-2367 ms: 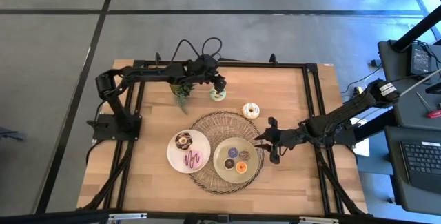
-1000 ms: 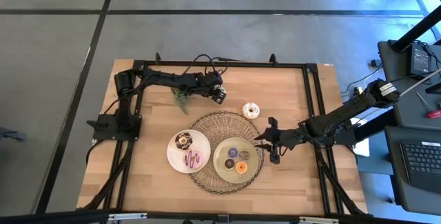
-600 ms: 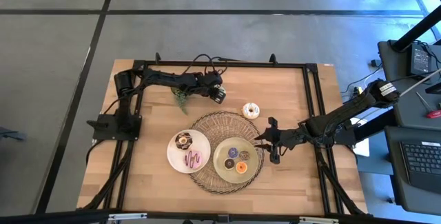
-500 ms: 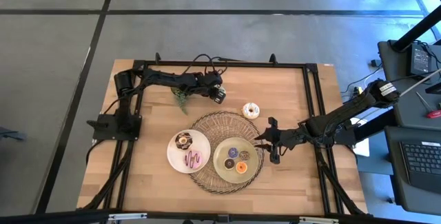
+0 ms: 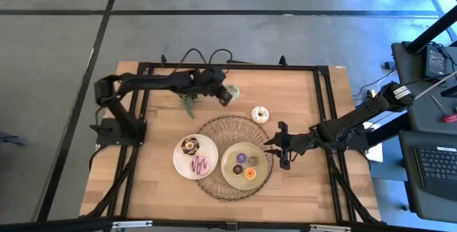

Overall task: Pick & Place donuts
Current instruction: Put the large green donut on the white plate

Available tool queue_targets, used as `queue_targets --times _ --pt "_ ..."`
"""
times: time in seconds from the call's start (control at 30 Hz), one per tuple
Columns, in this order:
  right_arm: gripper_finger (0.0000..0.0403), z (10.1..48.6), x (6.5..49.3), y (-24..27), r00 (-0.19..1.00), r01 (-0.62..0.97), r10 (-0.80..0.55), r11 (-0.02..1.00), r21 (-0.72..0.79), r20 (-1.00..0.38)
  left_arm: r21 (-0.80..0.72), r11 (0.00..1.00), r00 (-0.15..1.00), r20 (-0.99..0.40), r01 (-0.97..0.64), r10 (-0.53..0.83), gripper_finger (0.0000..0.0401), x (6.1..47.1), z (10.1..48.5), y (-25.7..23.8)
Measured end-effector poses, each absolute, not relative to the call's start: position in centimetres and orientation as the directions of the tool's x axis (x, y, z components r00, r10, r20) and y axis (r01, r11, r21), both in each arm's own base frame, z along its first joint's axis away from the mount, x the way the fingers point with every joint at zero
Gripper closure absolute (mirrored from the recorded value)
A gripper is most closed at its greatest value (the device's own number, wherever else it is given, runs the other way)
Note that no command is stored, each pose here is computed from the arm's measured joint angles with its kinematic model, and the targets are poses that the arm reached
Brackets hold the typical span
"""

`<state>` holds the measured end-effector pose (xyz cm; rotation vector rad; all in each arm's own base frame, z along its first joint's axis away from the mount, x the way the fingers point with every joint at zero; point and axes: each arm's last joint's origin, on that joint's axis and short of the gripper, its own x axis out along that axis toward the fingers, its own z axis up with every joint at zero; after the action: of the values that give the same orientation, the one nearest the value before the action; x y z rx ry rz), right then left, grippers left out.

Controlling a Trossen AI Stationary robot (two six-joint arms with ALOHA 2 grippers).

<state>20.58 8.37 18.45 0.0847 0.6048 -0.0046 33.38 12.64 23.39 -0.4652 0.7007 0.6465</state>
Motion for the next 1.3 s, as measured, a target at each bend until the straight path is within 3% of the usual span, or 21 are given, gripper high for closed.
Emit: queue_targets --times 0.1,0.27,0.53,0.67,1.3 --pt "0.0265 18.4 20.6 8.4 0.821 0.03 0.02 0.997 0.078 -0.57 -0.168 0.76 0.587 -0.744 -0.627 0.32 0.0391 32.3 25.1 10.1" --pt "0.0265 18.4 20.6 8.4 0.821 0.03 0.02 0.997 0.077 -0.57 -0.115 0.761 0.418 -0.882 -0.638 0.217 0.0391 30.2 25.1 5.2" --pt "0.0265 18.4 20.6 8.4 0.822 0.03 0.018 0.997 0.075 -0.569 -0.113 0.807 0.295 -0.952 -0.58 0.078 0.0391 29.3 24.0 -2.5" --pt "0.0265 18.4 20.6 8.4 0.822 0.03 0.017 0.997 0.074 -0.569 -0.137 0.806 0.301 -0.952 -0.576 0.054 0.0391 29.5 23.5 -5.0" --pt "0.0265 18.5 20.6 8.4 0.823 0.031 0.019 0.996 0.078 -0.568 -0.108 0.792 0.2 -0.98 -0.601 0.019 0.0387 31.3 19.6 -6.0"
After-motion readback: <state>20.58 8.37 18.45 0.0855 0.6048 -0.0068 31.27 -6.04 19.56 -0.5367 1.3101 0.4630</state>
